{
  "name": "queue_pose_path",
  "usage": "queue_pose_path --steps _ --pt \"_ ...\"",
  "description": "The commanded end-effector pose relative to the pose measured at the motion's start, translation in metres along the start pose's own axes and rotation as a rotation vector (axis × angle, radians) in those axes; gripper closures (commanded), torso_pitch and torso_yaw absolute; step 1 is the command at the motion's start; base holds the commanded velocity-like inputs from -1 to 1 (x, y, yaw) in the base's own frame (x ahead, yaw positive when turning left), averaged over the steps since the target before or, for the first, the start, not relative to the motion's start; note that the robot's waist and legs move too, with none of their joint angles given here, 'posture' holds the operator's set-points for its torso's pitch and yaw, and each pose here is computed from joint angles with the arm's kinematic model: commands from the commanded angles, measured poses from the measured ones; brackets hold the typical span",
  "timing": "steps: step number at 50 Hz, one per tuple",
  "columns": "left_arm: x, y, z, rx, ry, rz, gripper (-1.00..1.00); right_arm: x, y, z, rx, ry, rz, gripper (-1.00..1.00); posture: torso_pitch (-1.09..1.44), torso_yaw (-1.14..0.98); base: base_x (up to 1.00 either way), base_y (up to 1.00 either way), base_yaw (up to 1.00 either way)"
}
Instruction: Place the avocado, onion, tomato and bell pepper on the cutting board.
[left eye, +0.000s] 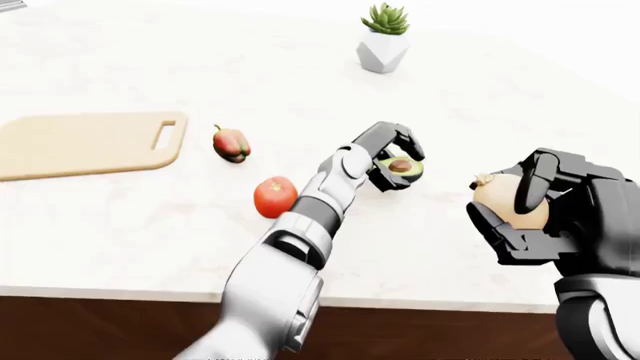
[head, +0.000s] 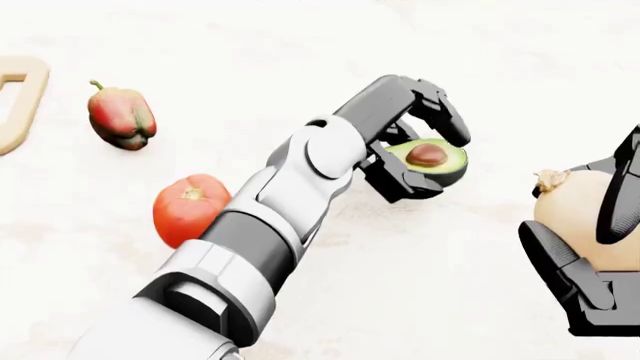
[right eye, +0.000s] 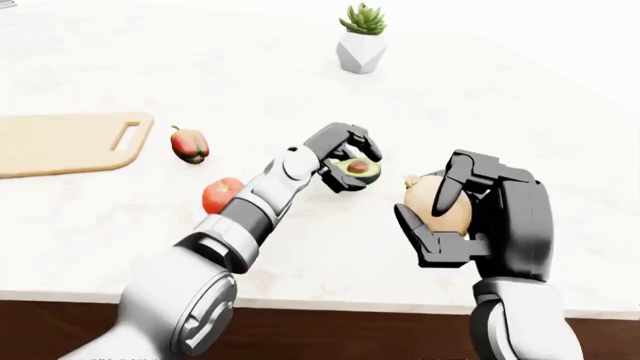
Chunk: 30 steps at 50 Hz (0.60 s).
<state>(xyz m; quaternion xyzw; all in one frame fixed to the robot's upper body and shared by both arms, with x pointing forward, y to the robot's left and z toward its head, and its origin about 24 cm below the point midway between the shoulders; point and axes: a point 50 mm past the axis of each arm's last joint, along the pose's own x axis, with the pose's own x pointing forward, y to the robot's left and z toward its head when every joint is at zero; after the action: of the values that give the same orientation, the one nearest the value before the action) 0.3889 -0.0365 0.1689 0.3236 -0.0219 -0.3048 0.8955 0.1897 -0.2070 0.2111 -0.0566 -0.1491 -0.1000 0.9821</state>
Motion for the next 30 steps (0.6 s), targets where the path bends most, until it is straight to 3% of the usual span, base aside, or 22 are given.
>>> queue_pose_path --steps 1,4,8,13,14,30 --pt "0.001 -0.008 0.0 0.01 0.025 -0.073 0.45 0.001 -0.002 0.014 -0.009 -0.079 -0.013 1.0 0.0 0.0 0.0 0.0 0.0" --pt "0.001 -0.009 0.0 0.013 0.025 -0.076 0.46 0.001 -0.003 0.015 -0.008 -0.082 -0.013 1.0 0.0 0.0 0.0 0.0 0.0" --pt "0.001 -0.015 -0.001 0.032 0.025 -0.097 0.7 0.0 -0.001 0.014 -0.009 -0.084 -0.01 1.0 0.0 0.0 0.0 0.0 0.0" --pt "0.001 -0.009 0.003 0.037 0.019 -0.086 0.87 0.004 -0.001 0.017 -0.009 -0.087 -0.007 1.0 0.0 0.0 0.0 0.0 0.0" --pt "0.001 -0.007 0.004 0.036 0.017 -0.083 1.0 0.005 -0.001 0.018 -0.008 -0.087 -0.007 1.0 0.0 0.0 0.0 0.0 0.0" --pt "-0.001 0.026 0.044 0.056 -0.099 0.018 1.0 0.0 0.003 0.012 -0.011 -0.083 -0.001 1.0 0.0 0.0 0.0 0.0 0.0"
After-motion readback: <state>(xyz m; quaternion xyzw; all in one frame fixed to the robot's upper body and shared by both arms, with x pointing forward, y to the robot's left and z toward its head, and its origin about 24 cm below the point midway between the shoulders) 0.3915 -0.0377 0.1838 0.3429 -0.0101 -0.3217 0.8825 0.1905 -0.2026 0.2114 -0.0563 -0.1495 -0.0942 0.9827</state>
